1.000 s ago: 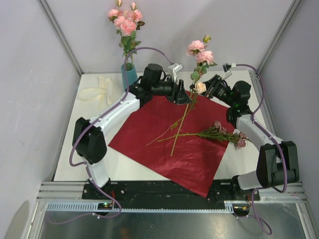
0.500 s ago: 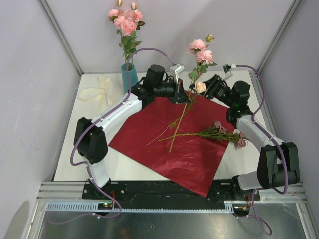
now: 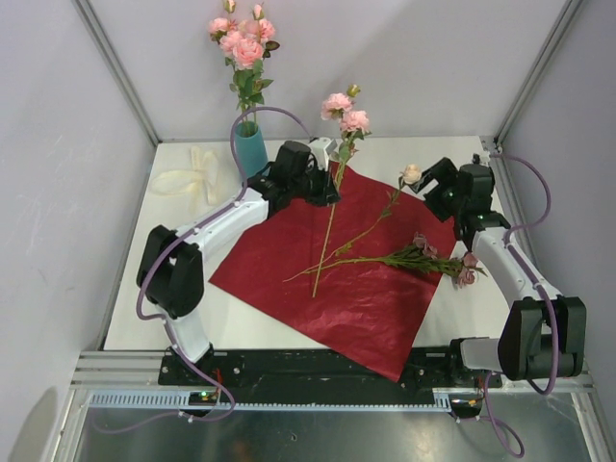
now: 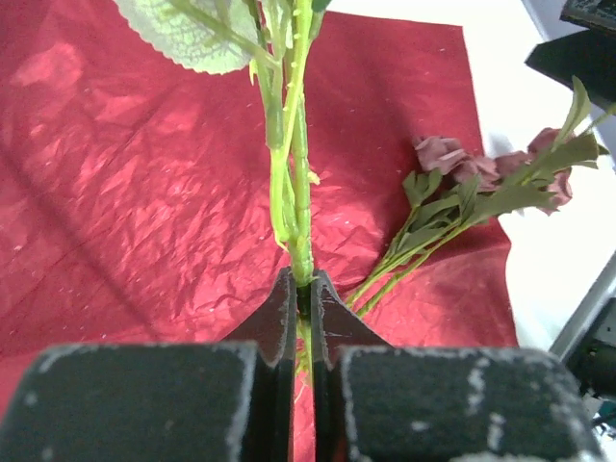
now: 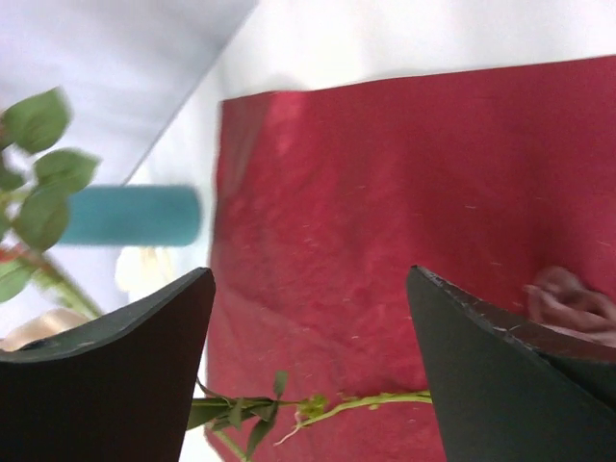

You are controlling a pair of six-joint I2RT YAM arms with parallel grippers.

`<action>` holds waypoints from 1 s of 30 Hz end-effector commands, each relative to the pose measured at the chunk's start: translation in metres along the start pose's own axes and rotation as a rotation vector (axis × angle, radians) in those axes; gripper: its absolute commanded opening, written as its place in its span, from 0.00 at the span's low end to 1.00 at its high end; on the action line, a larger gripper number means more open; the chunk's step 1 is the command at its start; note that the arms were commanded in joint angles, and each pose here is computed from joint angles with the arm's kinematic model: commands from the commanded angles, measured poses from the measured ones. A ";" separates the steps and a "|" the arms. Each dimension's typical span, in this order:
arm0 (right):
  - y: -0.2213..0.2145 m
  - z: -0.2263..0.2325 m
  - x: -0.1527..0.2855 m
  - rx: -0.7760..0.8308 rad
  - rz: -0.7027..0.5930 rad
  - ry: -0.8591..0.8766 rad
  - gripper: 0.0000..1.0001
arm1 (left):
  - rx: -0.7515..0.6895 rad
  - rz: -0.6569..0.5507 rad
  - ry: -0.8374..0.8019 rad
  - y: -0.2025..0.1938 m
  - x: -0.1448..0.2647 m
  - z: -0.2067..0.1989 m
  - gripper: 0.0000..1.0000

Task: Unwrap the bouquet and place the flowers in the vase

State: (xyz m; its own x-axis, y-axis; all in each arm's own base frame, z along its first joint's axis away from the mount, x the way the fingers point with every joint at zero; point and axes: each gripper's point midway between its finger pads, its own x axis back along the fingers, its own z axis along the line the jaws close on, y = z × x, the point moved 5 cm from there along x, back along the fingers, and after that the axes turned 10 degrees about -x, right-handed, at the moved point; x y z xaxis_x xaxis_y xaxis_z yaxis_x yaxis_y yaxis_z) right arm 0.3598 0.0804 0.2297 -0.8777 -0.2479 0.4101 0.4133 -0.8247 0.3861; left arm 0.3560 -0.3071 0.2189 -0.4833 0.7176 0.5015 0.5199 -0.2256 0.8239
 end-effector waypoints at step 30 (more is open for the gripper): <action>-0.018 0.028 0.068 0.265 0.051 0.041 0.99 | -0.278 -0.618 0.542 0.120 0.196 0.024 0.00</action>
State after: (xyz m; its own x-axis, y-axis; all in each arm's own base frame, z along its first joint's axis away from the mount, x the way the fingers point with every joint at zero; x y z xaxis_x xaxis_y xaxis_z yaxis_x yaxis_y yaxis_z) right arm 0.3008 0.0707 0.2369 -0.8273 -0.1537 0.5403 0.4697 -0.7167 0.5155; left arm 0.3315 -0.2169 0.3486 -0.8483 0.5036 0.1637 0.1067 -0.1403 0.9843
